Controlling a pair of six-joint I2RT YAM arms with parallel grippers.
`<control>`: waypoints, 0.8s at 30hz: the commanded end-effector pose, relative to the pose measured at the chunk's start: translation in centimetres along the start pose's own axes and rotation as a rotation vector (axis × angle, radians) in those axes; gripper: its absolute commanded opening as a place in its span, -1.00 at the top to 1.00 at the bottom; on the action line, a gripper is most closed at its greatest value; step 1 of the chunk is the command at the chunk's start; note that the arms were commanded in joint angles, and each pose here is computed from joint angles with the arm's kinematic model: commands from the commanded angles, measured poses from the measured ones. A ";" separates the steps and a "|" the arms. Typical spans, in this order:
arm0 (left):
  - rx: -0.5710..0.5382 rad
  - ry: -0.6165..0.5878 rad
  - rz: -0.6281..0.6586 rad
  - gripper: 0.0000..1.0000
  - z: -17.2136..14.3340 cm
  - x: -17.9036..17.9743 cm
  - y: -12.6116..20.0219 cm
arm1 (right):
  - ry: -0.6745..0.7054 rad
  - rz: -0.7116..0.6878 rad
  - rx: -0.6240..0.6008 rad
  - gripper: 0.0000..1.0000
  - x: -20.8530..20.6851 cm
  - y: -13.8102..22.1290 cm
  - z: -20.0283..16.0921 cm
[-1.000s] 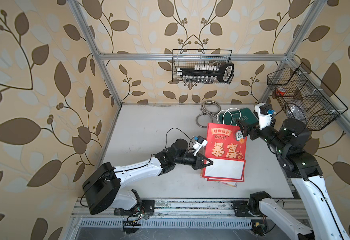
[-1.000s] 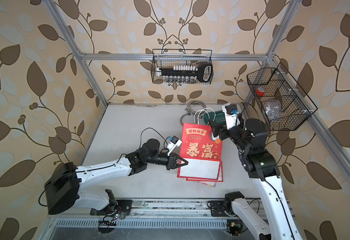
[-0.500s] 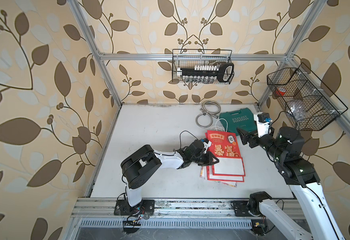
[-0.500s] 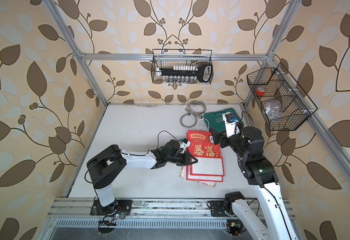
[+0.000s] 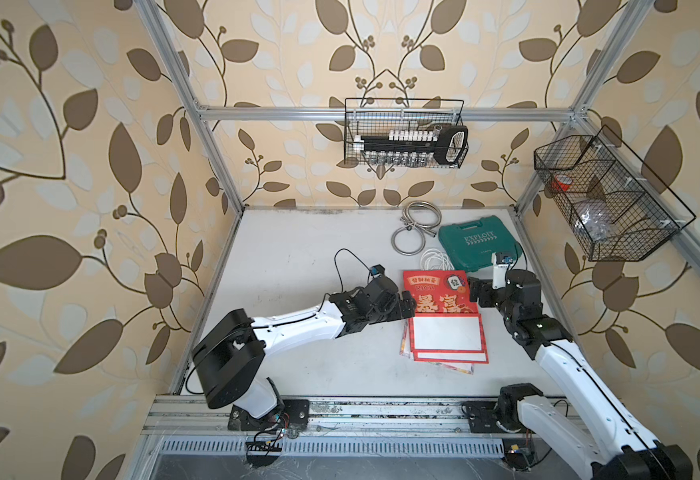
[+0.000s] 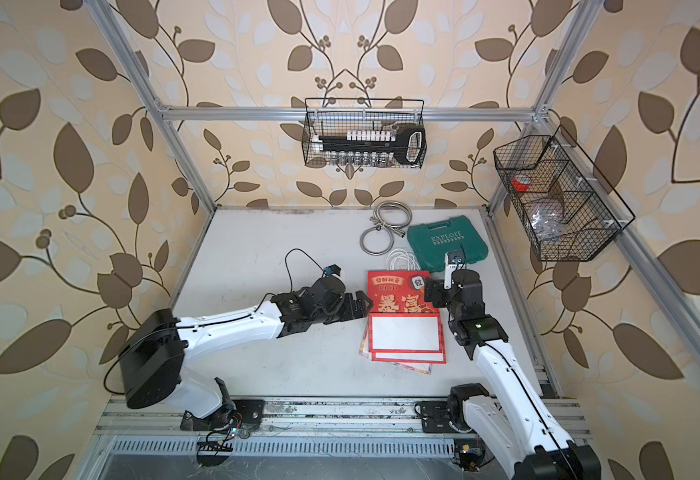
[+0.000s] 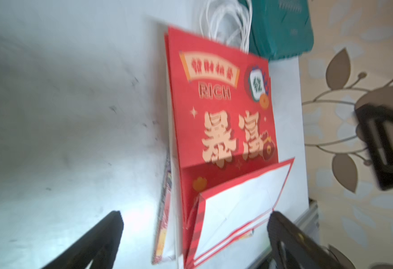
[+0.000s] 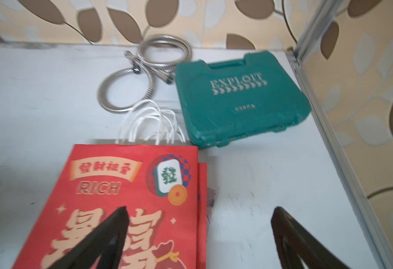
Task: Put away the paper bag
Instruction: Place the paper bag at the center of the board, then reset both arms
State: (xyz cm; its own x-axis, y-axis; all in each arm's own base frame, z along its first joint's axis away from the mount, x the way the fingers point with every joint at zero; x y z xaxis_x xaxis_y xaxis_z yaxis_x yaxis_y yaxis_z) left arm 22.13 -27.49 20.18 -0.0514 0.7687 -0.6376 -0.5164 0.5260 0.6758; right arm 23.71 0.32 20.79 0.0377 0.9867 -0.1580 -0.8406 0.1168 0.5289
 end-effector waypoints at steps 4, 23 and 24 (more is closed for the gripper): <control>-0.315 -0.314 0.419 -0.98 8.0 5.6 3.4 | -0.109 -0.067 -0.083 -0.86 -2.5 -5.0 -1.7; -0.701 -0.448 0.353 -0.98 16.4 19.6 4.0 | -0.001 0.107 -0.206 -0.98 0.6 -10.5 -3.5; -0.704 -0.440 0.358 -0.98 16.4 20.1 3.5 | -0.003 0.109 -0.190 -0.99 0.6 -10.5 -3.6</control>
State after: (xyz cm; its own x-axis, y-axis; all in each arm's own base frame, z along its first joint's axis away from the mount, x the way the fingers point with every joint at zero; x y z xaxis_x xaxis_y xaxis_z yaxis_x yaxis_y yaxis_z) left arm 31.45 -3.34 14.01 -0.1817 0.9786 -0.0970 -0.8502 -0.1067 0.5155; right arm 30.09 -0.78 11.10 -0.0542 0.9908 -0.1239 -0.9071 0.0030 0.4208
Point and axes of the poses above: each gripper's point midway between its finger pads, its own y axis back along the fingers, its own x axis along the line the jaws close on, z = x × y, the point moved 9 cm from there along y, back along the fingers, and after that the axes turned 9 degrees about y, right-handed, at the moved point
